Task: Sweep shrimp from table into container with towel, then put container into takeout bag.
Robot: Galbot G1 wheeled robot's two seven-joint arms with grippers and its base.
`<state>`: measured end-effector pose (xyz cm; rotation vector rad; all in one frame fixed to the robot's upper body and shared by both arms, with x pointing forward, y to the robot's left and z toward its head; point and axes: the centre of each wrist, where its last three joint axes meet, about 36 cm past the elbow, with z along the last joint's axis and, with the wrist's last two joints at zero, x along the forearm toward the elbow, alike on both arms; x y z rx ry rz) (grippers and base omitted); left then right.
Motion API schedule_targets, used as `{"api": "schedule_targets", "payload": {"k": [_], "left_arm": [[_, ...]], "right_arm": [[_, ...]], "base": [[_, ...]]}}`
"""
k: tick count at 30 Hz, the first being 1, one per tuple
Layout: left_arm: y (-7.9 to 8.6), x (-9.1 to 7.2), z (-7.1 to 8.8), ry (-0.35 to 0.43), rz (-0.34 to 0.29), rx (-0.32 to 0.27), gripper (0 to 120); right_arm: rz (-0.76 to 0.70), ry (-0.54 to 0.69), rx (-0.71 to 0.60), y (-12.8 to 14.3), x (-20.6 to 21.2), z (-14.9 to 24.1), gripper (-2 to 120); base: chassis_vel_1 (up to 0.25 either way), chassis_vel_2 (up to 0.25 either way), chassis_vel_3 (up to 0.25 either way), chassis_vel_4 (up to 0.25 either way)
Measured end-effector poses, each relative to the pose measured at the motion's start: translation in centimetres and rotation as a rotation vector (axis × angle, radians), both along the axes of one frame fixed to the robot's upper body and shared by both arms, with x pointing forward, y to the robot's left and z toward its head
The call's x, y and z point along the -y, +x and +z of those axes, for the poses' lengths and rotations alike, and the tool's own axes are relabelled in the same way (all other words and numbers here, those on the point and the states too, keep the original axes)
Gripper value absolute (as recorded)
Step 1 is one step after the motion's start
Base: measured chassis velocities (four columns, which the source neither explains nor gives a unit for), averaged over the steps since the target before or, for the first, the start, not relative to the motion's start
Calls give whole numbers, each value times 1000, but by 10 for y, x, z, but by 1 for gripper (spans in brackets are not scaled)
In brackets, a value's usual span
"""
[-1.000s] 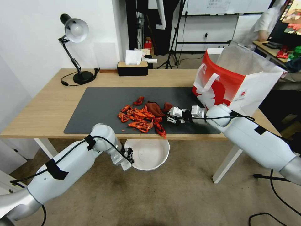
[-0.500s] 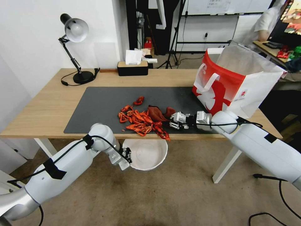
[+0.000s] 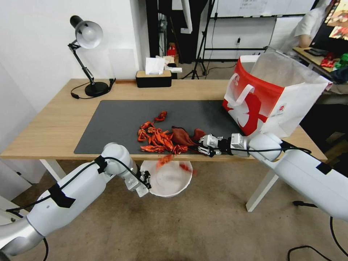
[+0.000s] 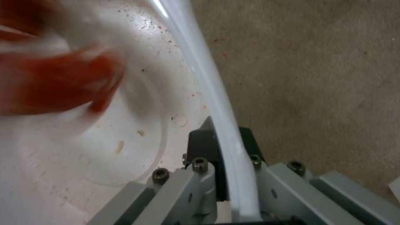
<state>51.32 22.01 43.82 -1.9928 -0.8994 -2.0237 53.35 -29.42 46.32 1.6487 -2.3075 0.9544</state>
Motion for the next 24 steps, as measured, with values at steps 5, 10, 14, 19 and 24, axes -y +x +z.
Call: {"api": "schedule_targets", "payload": {"k": [5,10,14,19,24], "left_arm": [[0,-2,0,5,3,-1,0],[-1,-5,0,9,6,-2,0],[-1,-7,0,12,8,0,0],[-1,-8,2,16,9,3,0],[-1,-9,4,17,8,6,0]], "right_arm": [[11,9,-3,-11,-1,0,6],[19,11,-5,-20,-1,1,6],[19,11,-5,-23,0,2,6],[25,15,-8,-33,2,3,6],[26,19,-18,-48,6,3,6]], "base": [[0,0,0,0],[0,0,0,0],[0,0,0,0],[0,0,0,0],[0,0,0,0]]}}
